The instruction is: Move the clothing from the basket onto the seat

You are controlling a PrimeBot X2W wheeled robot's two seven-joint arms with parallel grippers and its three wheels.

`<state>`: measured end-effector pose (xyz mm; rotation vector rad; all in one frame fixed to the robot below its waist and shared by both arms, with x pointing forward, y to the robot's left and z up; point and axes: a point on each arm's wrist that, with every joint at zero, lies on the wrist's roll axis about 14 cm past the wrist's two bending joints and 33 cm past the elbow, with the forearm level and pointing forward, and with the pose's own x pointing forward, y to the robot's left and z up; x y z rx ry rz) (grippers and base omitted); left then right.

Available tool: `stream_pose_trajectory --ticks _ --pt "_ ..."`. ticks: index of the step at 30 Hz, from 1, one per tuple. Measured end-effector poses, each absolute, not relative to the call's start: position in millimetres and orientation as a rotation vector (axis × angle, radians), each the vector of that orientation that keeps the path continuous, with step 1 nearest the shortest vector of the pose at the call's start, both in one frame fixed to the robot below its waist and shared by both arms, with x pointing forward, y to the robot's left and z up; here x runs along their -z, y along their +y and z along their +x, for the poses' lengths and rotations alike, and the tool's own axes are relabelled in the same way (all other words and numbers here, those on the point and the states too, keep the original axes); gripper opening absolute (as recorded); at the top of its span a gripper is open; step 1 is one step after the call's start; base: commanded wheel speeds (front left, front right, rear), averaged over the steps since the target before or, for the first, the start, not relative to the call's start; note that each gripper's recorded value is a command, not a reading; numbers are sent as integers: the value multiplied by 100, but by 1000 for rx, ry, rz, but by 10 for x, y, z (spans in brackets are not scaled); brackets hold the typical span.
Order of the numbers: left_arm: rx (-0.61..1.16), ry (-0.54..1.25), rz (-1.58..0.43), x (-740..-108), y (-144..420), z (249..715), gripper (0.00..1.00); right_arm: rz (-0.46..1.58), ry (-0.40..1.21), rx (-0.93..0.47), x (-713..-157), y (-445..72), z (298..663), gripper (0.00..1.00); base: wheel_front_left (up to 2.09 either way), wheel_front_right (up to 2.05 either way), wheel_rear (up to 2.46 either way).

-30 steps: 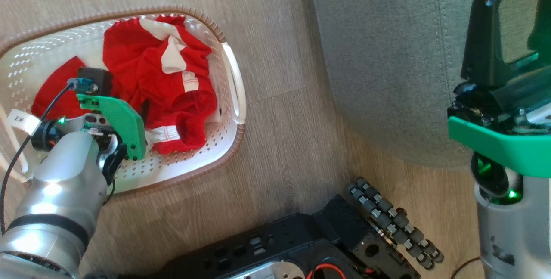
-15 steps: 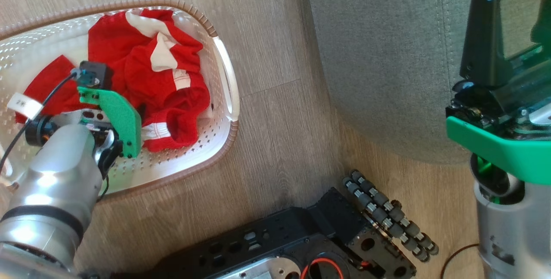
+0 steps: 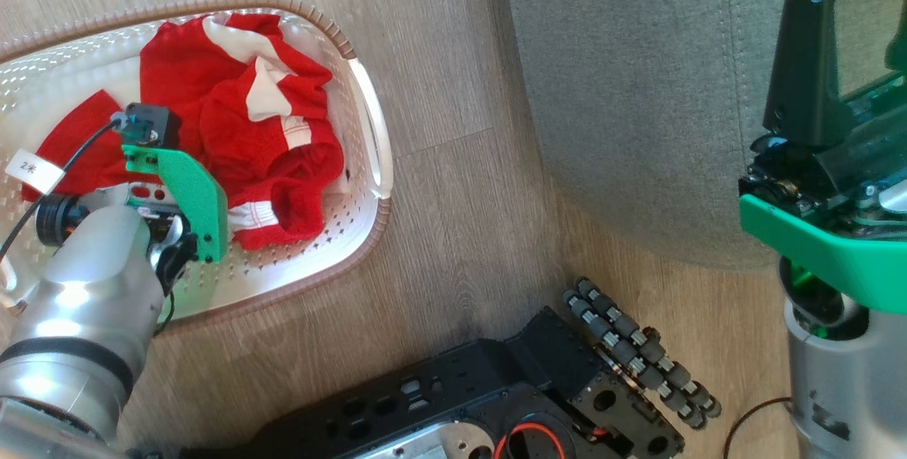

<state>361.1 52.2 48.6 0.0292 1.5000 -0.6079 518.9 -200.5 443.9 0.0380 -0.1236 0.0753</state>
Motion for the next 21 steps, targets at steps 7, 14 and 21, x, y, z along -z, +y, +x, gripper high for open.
stream_pose_trajectory --ticks 7,14,21 --pt "614 1464 22 -538 481 3677 0 31 -138 -74 -4517 -2014 5177 100 0 0 0" --pt "589 1390 -20 -735 433 3852 0 33 -174 -65 -4688 -2040 5159 100 0 0 0" --pt "580 1310 -45 -1066 419 3873 0 36 -233 -64 -4981 -2052 5112 100 0 0 0"
